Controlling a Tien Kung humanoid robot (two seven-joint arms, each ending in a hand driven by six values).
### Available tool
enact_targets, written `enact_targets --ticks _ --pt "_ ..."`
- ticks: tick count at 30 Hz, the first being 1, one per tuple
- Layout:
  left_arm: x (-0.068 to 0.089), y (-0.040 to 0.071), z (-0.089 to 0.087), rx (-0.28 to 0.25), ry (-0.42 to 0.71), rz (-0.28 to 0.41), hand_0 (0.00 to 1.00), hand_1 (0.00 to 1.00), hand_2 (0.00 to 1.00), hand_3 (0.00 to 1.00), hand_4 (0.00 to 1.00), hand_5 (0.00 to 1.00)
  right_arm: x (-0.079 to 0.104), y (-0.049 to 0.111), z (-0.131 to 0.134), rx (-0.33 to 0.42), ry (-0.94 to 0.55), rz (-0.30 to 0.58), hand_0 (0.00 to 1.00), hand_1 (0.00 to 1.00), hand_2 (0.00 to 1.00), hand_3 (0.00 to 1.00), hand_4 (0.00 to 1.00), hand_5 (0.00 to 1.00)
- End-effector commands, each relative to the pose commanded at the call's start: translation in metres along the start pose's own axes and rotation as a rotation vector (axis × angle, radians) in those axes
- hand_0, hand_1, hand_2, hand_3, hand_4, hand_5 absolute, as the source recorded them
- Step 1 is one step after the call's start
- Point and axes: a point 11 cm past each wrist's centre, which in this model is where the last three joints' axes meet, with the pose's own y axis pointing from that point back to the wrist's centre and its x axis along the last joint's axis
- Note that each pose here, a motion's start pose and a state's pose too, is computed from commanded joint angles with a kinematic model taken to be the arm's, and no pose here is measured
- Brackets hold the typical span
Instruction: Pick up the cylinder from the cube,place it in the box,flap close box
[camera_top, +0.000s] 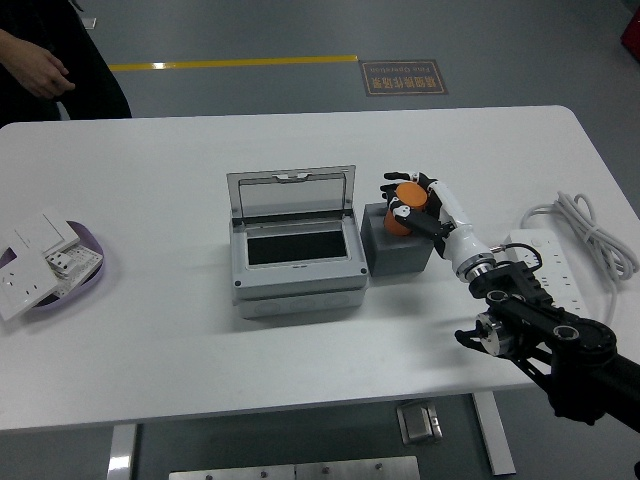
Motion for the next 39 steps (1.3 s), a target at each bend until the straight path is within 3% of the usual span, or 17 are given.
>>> enact_targets --ticks 2,3,8,9,13,20,21,26,27,32,33,39 --pt "0.000 0.000 0.000 0.000 0.001 0.001 0.610 0.635 0.627 0.633 0.684 0.249 0.000 -0.001 -0.005 0.018 -0.004 0.007 0.704 0.659 0.580 0.641 0.434 0.002" --pt "0.000 0.000 0.000 0.000 0.001 0.001 0.610 0.635 0.628 0.633 0.685 0.249 0.001 -0.001 -0.007 0.026 -0.006 0.010 0.743 0.619 0.522 0.525 0.078 0.002" --pt "0.000 0.000 0.000 -0.002 0.002 0.000 0.610 0.635 0.628 0.633 0.685 0.249 0.002 -0.001 -0.019 0.071 -0.018 0.030 0.743 0.619 0.522 0.525 0.078 0.002" --pt "-0.001 0.000 0.000 -0.002 0.003 0.000 0.610 0.635 0.628 0.632 0.685 0.248 0.003 -0.001 -0.022 0.083 -0.014 0.035 0.707 0.595 0.501 0.457 0.040 0.002" --pt "-0.001 0.000 -0.001 0.000 0.004 -0.001 0.610 0.635 0.628 0.632 0.685 0.248 0.001 0.001 -0.035 0.130 0.027 0.044 0.707 0.595 0.501 0.457 0.040 0.002" --pt "-0.002 0.000 -0.002 0.002 0.004 -0.001 0.610 0.635 0.628 0.633 0.684 0.246 -0.022 0.005 -0.065 0.197 0.167 -0.011 0.668 0.589 0.495 0.430 0.053 0.002" --pt "-0.002 0.000 -0.002 0.002 0.004 -0.001 0.610 0.635 0.628 0.634 0.684 0.246 -0.028 0.006 -0.070 0.207 0.193 -0.030 0.342 0.382 0.436 0.363 0.081 0.002" --pt "-0.001 0.000 -0.002 0.004 0.003 0.000 0.610 0.635 0.628 0.634 0.684 0.246 -0.062 0.012 -0.090 0.254 0.317 -0.124 0.342 0.382 0.436 0.363 0.081 0.002" --pt "-0.001 0.000 -0.002 0.004 0.003 0.000 0.610 0.635 0.628 0.633 0.684 0.247 -0.069 0.014 -0.093 0.264 0.345 -0.142 0.166 0.244 0.399 0.330 0.012 0.002" --pt "-0.002 0.000 -0.003 0.004 0.002 -0.002 0.610 0.635 0.628 0.633 0.684 0.247 -0.100 0.019 -0.100 0.290 0.486 -0.226 0.166 0.244 0.399 0.330 0.012 0.002" --pt "-0.002 0.000 -0.003 0.004 0.002 -0.002 0.610 0.635 0.628 0.633 0.685 0.248 -0.105 0.020 -0.100 0.291 0.519 -0.241 0.090 0.202 0.385 0.315 0.006 0.002" --pt "-0.002 0.000 -0.003 0.005 0.001 -0.001 0.610 0.635 0.628 0.633 0.684 0.250 -0.125 0.022 -0.092 0.295 0.703 -0.324 0.086 0.199 0.384 0.318 0.008 0.002"
